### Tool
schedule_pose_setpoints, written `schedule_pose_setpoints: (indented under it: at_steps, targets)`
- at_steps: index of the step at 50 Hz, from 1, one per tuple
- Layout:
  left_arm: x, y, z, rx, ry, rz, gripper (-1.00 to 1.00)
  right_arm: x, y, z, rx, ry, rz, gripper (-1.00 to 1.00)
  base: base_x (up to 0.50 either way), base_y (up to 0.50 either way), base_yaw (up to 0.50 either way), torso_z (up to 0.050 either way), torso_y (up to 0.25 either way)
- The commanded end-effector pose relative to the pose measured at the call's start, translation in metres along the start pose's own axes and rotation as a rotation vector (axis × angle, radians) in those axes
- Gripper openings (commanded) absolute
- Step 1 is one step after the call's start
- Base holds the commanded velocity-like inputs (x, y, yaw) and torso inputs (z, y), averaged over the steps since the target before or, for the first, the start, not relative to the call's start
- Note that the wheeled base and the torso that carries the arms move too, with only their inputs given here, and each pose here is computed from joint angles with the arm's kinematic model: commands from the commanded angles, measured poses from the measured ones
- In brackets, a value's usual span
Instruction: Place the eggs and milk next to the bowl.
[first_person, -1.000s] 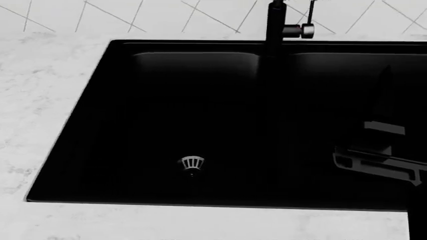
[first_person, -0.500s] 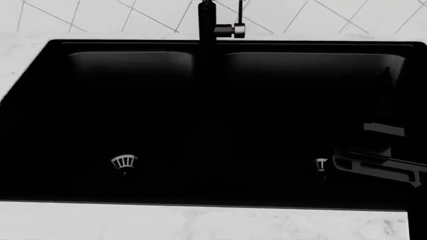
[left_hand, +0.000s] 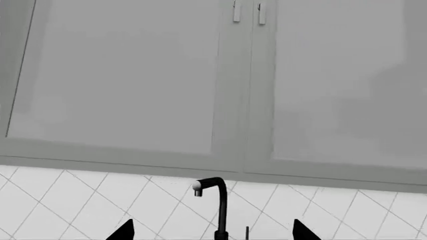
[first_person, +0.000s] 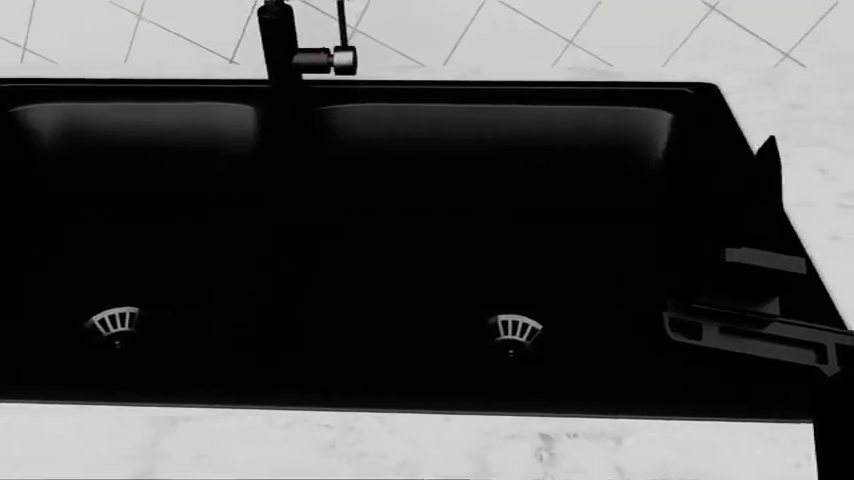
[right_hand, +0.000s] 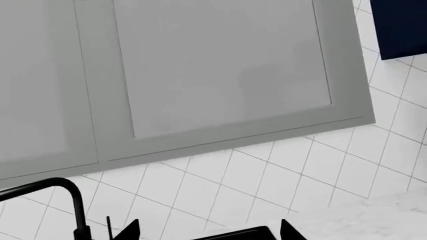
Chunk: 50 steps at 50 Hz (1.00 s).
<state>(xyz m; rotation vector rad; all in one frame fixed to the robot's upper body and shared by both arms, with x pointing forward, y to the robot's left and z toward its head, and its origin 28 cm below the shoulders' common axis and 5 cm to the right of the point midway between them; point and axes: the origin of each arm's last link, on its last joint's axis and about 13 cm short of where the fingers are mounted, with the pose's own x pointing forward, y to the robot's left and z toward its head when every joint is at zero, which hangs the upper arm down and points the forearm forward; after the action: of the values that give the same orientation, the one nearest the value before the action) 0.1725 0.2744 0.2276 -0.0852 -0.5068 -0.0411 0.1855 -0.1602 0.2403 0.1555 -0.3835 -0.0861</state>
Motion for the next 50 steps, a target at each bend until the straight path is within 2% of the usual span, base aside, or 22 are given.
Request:
schedule_pose_setpoints:
  at_steps: [1, 50]
  targets:
    - [-0.0007, 0.0033, -0.0059, -0.022, 0.014, 0.028, 1.0, 0.0004, -0.0016, -0.0053, 0.025, 0.016, -0.018, 1.0, 0.0, -0.5, 0.0, 0.0, 0.0]
    - [-0.0005, 0.0031, -0.0073, -0.019, 0.012, 0.024, 1.0, -0.0002, -0.0015, -0.0037, 0.019, 0.017, -0.015, 1.0, 0.0, -0.5, 0.0, 0.0, 0.0]
